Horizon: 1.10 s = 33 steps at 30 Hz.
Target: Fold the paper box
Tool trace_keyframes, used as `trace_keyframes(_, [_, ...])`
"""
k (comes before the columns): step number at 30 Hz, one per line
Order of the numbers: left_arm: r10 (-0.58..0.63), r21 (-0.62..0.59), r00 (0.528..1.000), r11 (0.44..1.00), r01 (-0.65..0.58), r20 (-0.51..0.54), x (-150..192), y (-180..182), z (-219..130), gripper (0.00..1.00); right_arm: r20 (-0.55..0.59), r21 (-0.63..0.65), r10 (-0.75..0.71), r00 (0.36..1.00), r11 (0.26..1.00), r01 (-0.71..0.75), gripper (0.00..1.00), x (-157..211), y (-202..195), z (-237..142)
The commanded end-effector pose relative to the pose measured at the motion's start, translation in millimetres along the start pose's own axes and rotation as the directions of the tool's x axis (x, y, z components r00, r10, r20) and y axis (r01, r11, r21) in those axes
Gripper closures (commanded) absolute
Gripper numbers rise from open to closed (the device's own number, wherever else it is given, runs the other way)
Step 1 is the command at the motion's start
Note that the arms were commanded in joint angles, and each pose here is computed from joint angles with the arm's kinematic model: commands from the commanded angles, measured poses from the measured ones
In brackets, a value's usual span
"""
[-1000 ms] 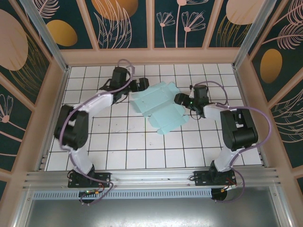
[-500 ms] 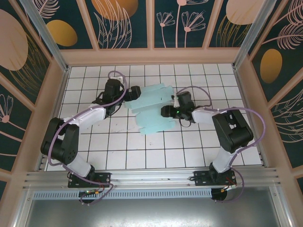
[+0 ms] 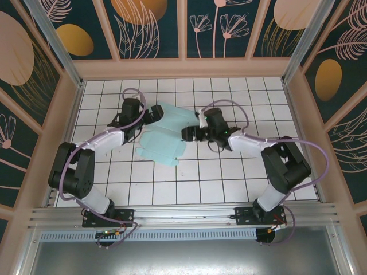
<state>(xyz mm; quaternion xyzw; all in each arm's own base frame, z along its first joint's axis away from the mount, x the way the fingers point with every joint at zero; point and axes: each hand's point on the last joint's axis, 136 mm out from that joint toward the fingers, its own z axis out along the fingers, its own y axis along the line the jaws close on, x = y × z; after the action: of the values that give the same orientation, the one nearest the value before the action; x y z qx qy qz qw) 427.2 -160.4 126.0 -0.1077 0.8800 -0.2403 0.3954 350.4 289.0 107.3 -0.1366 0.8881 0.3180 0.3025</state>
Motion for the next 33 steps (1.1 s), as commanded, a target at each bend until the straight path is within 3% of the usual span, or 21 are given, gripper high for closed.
trace_keyframes(1, [-0.060,0.006,0.998,0.998,0.060,-0.006,13.8,6.1,-7.8,0.01,0.034,0.041,-0.034,0.999,0.999,0.033,0.16,-42.7,-22.2,19.8])
trace_keyframes(8, [-0.121,-0.022,0.993,0.992,0.121,0.009,40.6,28.5,-30.3,0.01,-0.010,0.054,0.044,0.999,0.998,-0.043,0.16,-82.7,-36.8,92.3])
trace_keyframes(15, [-0.116,-0.046,0.993,0.992,0.117,0.013,44.5,34.9,-34.8,0.01,-0.052,0.085,0.176,0.983,0.981,-0.172,0.19,-66.3,-56.2,125.0])
trace_keyframes(22, [-0.074,-0.002,0.997,0.997,0.074,-0.031,44.0,20.5,-20.4,0.01,-0.002,0.163,0.262,0.965,0.952,-0.258,0.23,-33.3,-81.8,89.0])
trace_keyframes(26, [0.006,0.015,0.997,1.000,-0.005,-0.078,49.9,0.0,-7.9,0.01,0.024,0.175,0.334,0.942,0.926,-0.333,0.25,11.0,-84.2,58.7])
trace_keyframes(33, [-0.019,0.109,0.989,0.993,0.035,-0.146,66.5,-29.1,6.5,0.01,0.239,0.259,0.437,0.867,0.832,-0.490,0.26,48.5,-103.5,-16.6])
